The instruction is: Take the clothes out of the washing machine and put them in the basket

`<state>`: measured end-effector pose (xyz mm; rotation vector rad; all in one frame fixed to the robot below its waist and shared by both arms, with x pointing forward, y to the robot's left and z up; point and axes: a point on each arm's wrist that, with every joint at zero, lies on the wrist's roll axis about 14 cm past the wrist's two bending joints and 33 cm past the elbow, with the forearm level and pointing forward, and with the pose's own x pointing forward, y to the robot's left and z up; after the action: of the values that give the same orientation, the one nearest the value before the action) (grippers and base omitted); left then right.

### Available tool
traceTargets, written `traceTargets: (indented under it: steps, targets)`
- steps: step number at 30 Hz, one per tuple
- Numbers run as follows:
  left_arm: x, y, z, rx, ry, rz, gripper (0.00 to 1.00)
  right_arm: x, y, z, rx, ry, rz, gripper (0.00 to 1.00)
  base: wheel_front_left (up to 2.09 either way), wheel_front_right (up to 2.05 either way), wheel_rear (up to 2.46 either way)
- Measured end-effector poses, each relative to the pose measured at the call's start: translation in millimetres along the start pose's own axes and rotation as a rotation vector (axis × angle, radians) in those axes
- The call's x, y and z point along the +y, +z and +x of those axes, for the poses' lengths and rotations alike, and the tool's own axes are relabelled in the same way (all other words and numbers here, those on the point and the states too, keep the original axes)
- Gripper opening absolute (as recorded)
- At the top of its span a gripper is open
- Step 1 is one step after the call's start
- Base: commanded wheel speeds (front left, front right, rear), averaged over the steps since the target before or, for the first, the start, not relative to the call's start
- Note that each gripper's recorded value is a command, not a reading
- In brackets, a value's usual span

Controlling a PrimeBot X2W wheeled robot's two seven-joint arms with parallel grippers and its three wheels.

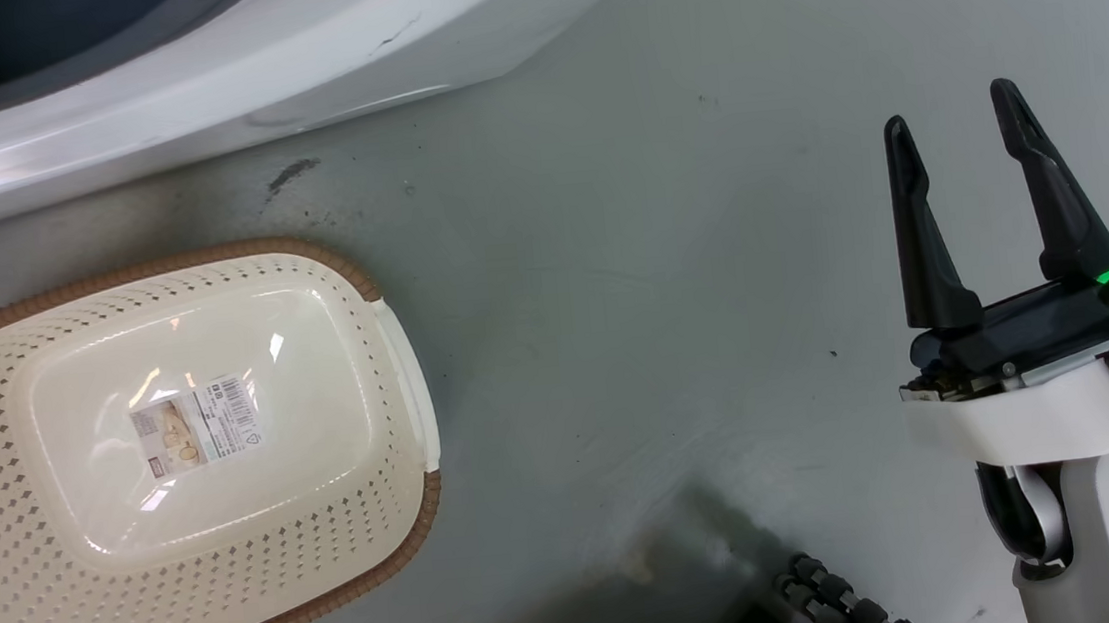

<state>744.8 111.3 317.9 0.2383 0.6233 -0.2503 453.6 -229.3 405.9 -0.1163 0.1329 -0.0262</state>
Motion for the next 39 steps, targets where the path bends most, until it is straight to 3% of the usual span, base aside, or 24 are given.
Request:
traceTargets:
  steps: [12, 13, 14, 15, 27, 39]
  targets:
    - [-7, -19, 11, 0.097, -0.019, -0.013, 1.0, 5, -10, 1, 0.025, 0.014, 0.002, 1.0, 0.0, 0.0, 0.0]
    - [-7, -19, 12, 0.096, -0.019, -0.009, 0.84, 5, -10, 1, 0.025, 0.013, 0.002, 1.0, 0.0, 0.0, 0.0]
    - [-8, -19, 12, 0.098, -0.02, -0.007, 0.09, 4, -10, 1, 0.024, 0.012, 0.001, 1.0, 0.0, 0.0, 0.0]
    - [-9, -19, 12, 0.098, -0.025, -0.011, 0.0, 4, -9, 2, 0.02, 0.012, 0.0, 1.0, 0.0, 0.0, 0.0]
    - [-10, 9, -3, -0.054, -0.021, 0.006, 0.0, 7, 7, 1, -0.019, 0.021, 0.004, 1.0, 0.0, 0.0, 0.0]
    - [-15, 43, -57, -0.269, -0.029, -0.011, 0.0, 1, 44, -5, -0.114, 0.006, -0.027, 1.0, 0.0, 0.0, 0.0]
